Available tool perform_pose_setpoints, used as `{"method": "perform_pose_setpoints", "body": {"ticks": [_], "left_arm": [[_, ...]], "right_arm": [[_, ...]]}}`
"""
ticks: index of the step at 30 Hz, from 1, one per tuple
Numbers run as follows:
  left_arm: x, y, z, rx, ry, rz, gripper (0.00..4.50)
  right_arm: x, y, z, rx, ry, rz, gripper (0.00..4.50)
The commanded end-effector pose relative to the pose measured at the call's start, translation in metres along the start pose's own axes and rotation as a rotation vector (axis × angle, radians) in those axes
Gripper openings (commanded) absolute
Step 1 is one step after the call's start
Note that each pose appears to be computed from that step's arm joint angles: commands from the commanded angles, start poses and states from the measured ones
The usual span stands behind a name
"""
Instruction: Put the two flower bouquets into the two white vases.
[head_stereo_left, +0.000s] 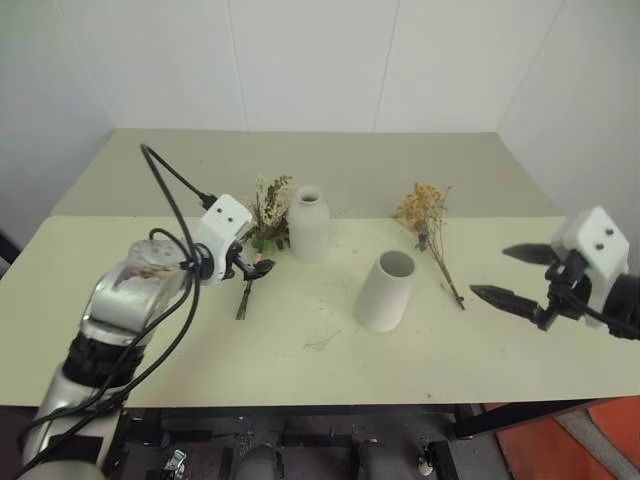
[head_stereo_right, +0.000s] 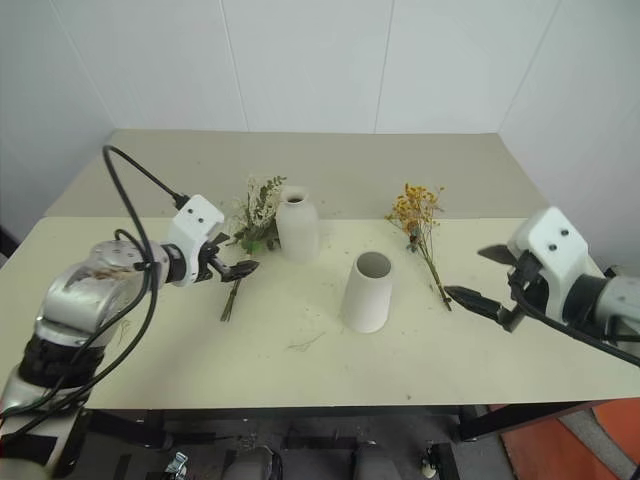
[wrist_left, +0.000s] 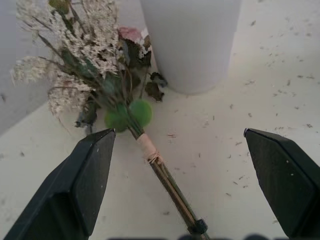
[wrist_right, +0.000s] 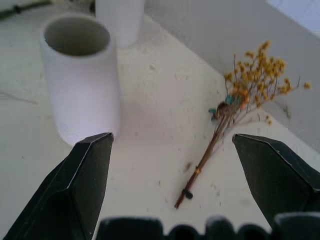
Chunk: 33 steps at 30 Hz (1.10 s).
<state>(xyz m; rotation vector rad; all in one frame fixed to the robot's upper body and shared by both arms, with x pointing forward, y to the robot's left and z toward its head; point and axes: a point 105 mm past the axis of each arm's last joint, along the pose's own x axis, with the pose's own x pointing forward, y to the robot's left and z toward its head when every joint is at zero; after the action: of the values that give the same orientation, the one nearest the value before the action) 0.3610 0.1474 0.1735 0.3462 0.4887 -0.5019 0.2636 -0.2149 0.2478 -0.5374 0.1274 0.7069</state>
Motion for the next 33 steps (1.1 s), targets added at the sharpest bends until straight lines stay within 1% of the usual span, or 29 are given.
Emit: {"method": "perform_pose_setpoints", "body": {"ticks": [1,3,8,12,17,20,23,26,30,33], "left_arm": [[0.004,-0.004,0.0,-0.083,0.097,0.041,4.5],[0.01,-0.007,-0.001,-0.124,0.133,0.051,4.5],[0.022,0.005,-0.005,-0.151,0.189,0.177,4.5],[0.028,0.013,-0.003,-0.155,0.183,0.228,4.5],[0.044,0.016,-0.004,-0.157,0.173,0.217,4.5],[0.053,0.014,0.006,-0.188,0.14,0.178,4.5],[0.06,0.017,0.008,-0.176,0.155,0.202,4.5],[0.062,0.022,0.01,-0.196,0.157,0.228,3.94],[0.06,0.023,0.012,-0.217,0.16,0.213,2.73],[0.058,0.02,0.009,-0.207,0.186,0.195,1.76]], "right_arm": [[0.001,0.005,0.026,-0.114,-0.029,0.049,4.46],[0.004,0.007,0.034,-0.145,-0.04,0.077,4.46],[0.008,0.007,0.045,-0.167,-0.069,0.093,4.46],[0.013,0.011,0.044,-0.16,-0.072,0.109,4.46],[0.015,0.011,0.044,-0.153,-0.073,0.112,4.46],[0.016,0.01,0.044,-0.153,-0.07,0.111,4.46],[0.015,0.009,0.044,-0.156,-0.062,0.107,4.46],[0.014,0.008,0.041,-0.161,-0.042,0.097,4.5],[0.014,0.01,0.036,-0.156,-0.025,0.094,4.5],[0.013,0.01,0.036,-0.153,-0.025,0.088,4.5]]}}
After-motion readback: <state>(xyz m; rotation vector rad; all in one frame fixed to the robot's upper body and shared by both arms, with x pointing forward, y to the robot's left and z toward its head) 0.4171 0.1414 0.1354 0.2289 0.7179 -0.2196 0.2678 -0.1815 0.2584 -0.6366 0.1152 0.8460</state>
